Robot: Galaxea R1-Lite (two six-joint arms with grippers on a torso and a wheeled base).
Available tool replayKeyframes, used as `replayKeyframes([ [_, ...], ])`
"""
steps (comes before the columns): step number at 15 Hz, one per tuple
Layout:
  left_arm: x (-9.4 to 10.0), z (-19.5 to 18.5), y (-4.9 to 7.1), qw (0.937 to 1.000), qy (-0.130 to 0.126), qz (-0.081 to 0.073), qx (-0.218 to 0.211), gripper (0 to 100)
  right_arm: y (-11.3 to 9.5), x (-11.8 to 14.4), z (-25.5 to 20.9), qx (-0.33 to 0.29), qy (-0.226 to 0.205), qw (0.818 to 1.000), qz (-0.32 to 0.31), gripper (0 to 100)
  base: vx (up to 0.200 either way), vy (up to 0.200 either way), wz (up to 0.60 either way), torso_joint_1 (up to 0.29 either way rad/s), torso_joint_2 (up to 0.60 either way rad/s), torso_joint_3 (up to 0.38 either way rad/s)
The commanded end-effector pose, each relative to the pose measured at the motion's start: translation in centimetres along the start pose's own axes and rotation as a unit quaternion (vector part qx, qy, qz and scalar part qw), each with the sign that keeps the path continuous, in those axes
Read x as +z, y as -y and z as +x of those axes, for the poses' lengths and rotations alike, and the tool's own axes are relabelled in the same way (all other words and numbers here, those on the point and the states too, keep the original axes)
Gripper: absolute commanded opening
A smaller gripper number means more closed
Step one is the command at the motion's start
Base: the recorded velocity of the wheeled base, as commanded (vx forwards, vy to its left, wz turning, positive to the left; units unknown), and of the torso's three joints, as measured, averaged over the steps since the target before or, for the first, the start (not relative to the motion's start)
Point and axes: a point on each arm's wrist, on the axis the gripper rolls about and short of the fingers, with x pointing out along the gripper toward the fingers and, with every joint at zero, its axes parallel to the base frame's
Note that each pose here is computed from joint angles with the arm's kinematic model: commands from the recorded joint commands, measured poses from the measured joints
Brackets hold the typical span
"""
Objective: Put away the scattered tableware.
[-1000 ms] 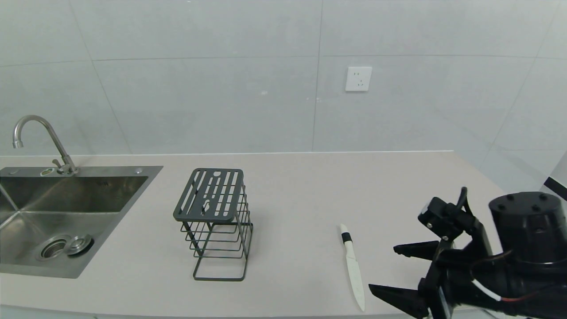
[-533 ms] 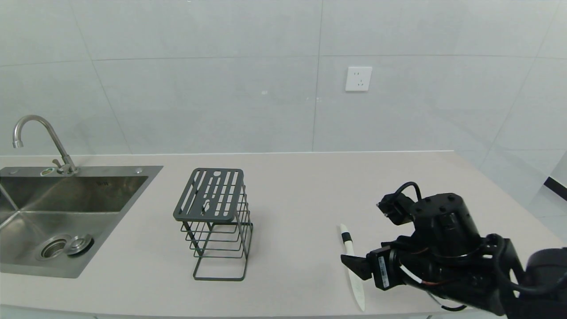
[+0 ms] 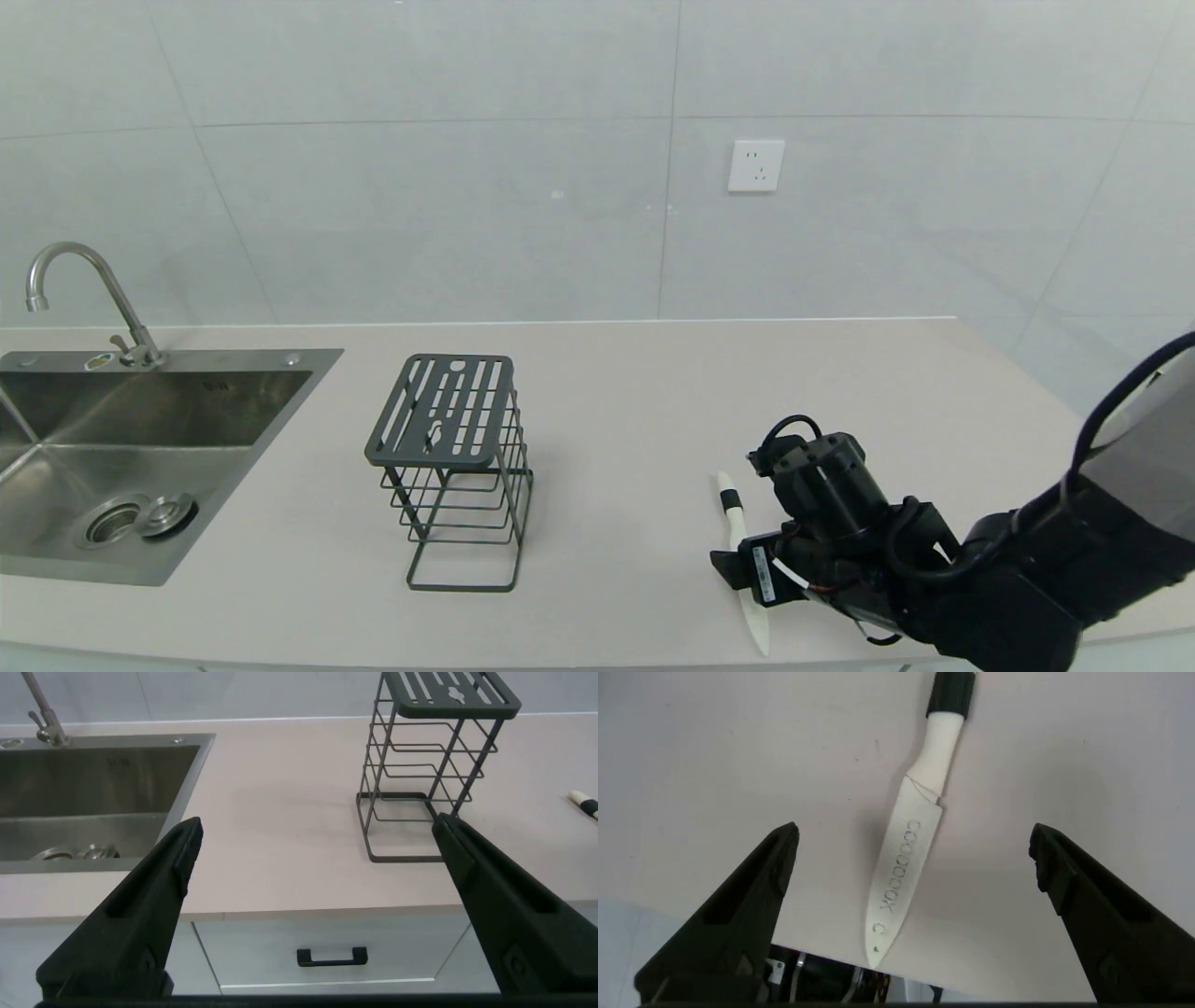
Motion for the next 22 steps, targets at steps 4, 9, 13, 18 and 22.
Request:
replayKeyframes([
  [4, 0.0, 0.0, 0.0, 1.0, 0.0, 0.0, 0.0, 100, -0.1, -1.0, 2.5, -0.005, -0.007, 1.0, -0.003, 100, 0.0, 0.0, 0.0, 0.0, 0.0, 0.0],
  [9, 0.0, 0.0, 0.0, 1.0, 0.0, 0.0, 0.0, 100, -0.2, -0.7, 3.8, -0.008, -0.009, 1.0, -0.001, 100, 0.0, 0.0, 0.0, 0.0, 0.0, 0.0],
  [13, 0.0, 0.0, 0.0, 1.0, 0.0, 0.0, 0.0, 100, -0.6, 0.0, 4.4, -0.002, 0.015, 1.0, 0.003, 100, 0.0, 0.0, 0.0, 0.0, 0.0, 0.0],
  [18, 0.0, 0.0, 0.0, 1.0, 0.0, 0.0, 0.0, 100, 0.1, 0.1, 4.5, -0.029, 0.019, 0.999, -0.005, 100, 0.0, 0.0, 0.0, 0.0, 0.0, 0.0],
  [22, 0.0, 0.0, 0.0, 1.0, 0.0, 0.0, 0.0, 100, 0.1, -0.8, 5.4, -0.032, 0.001, 0.999, -0.012, 100, 0.0, 0.0, 0.0, 0.0, 0.0, 0.0],
])
